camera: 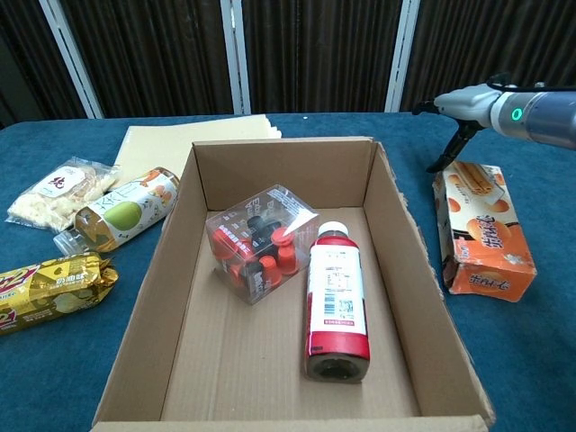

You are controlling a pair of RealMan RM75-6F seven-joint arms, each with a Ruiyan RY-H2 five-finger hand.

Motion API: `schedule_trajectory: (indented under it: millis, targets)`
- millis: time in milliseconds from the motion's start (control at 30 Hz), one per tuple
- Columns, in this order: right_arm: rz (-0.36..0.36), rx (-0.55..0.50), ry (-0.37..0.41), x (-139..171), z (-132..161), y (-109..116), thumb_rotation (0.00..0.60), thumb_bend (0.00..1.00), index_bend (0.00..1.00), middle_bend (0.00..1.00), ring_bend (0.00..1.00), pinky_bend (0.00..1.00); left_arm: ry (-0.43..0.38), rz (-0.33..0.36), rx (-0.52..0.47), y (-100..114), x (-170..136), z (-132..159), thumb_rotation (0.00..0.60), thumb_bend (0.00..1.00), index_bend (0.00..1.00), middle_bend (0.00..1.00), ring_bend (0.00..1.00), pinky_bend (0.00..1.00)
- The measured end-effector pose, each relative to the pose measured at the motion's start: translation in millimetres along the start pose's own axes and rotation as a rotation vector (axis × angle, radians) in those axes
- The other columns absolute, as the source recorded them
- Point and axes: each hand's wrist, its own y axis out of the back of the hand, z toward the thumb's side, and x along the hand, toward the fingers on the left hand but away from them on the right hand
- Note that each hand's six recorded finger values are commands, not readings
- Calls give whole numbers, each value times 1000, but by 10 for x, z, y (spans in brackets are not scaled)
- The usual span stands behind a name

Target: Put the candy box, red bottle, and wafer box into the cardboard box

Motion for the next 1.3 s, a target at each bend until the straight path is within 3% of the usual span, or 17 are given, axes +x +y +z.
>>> schedule_trajectory:
  millis: [333,567,733,1067,1300]
  targets:
    - [0,32,-114,121,-693,34,600,0,0,0,0,0,-4,-2,2,-5,-8,13,535,0,0,0,0,0]
    - [11,-23,-179,289,-1110,-55,600,0,0,0,0,0,-23,2,3,7,-34,53,537,0,0,0,0,0]
    - [-13,-48,-178,334,-1182,-20,600,0,0,0,0,0,-38,13,0,35,-47,97,535,0,0,0,0,0]
    - [-116,-11,-129,441,-1324,312,600,0,0,0,0,0,-56,22,-6,63,-87,122,537,0,0,0,0,0]
    - [-121,-39,-60,563,-1203,241,600,0,0,0,0,0,-71,36,-10,89,-151,125,535,0,0,0,0,0]
